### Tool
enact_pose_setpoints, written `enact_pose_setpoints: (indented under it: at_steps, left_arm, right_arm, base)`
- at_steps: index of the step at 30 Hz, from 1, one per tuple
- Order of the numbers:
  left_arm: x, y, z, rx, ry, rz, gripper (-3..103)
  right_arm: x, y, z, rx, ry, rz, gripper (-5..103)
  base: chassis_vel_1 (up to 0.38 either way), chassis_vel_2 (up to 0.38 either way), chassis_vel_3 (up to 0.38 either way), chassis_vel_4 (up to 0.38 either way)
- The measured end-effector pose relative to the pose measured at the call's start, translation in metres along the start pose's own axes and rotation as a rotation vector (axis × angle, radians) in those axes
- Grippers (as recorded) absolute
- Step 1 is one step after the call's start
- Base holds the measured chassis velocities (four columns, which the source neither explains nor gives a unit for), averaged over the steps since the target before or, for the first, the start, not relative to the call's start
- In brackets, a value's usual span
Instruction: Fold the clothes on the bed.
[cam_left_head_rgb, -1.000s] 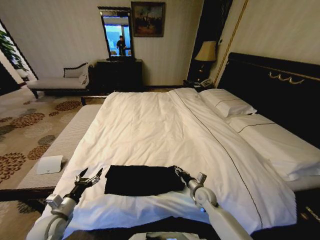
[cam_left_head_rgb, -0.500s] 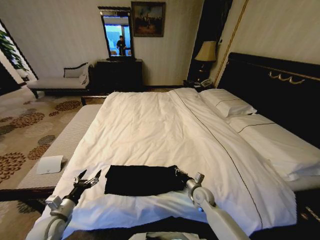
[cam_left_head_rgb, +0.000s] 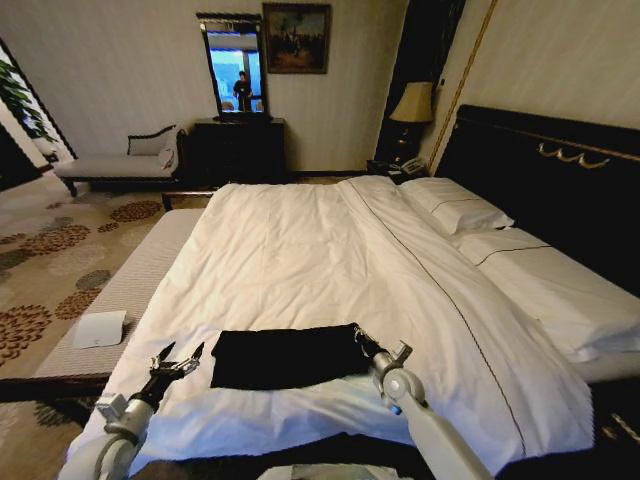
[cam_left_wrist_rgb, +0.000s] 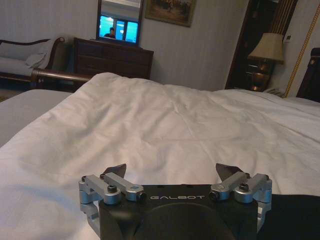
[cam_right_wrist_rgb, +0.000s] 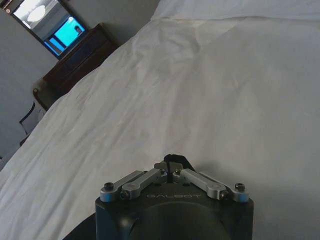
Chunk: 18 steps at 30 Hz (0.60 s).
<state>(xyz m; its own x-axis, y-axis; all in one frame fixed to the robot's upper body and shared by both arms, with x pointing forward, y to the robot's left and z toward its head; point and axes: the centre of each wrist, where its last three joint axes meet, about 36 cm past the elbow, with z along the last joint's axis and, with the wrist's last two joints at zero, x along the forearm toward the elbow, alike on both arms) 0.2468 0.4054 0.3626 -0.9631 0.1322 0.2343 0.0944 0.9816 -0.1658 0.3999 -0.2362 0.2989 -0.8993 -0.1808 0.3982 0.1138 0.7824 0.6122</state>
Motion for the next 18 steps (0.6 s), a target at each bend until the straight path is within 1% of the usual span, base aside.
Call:
enact_pose_setpoints:
  at_steps: [7,8,9,11,13,15,16,17,18]
  left_arm:
    - [0.002,-0.001,0.003,-0.002,0.003,-0.002,100]
    - [0.003,-0.002,0.003,-0.001,0.003,-0.003,100]
    - [0.003,-0.003,0.004,0.000,0.002,-0.002,100]
    - [0.003,-0.004,0.004,0.000,0.002,-0.002,100]
    - [0.004,-0.006,0.005,0.001,0.002,-0.001,100]
    - [0.004,-0.007,0.006,0.001,0.002,0.000,100]
    - [0.004,-0.007,0.006,0.001,0.002,0.000,100]
    - [0.004,-0.008,0.007,0.000,0.002,0.000,100]
    - [0.004,-0.008,0.007,0.000,0.002,0.001,100]
  right_arm:
    - [-0.013,-0.004,-0.002,0.009,-0.011,0.026,0]
    - [-0.015,-0.005,-0.001,0.021,-0.018,0.032,-3]
    - [-0.014,-0.004,-0.002,0.030,-0.029,0.032,1]
    - [-0.010,-0.002,-0.002,0.035,-0.047,0.026,1]
    - [-0.001,0.000,-0.003,0.037,-0.080,0.018,12]
    - [0.018,0.000,-0.001,0.038,-0.108,0.022,22]
    - [0.018,0.000,-0.001,0.038,-0.108,0.022,22]
    - [0.026,0.002,0.000,0.030,-0.108,0.033,27]
    - [0.039,0.006,0.001,0.005,-0.093,0.058,33]
  base:
    - [0.000,0.000,0.000,0.000]
    - [0.000,0.000,0.000,0.000]
    - [0.000,0.000,0.000,0.000]
    - [0.000,0.000,0.000,0.000]
    - [0.000,0.000,0.000,0.000]
    - [0.000,0.000,0.000,0.000]
    - [0.000,0.000,0.000,0.000]
    - [0.000,0.000,0.000,0.000]
    - [0.000,0.000,0.000,0.000]
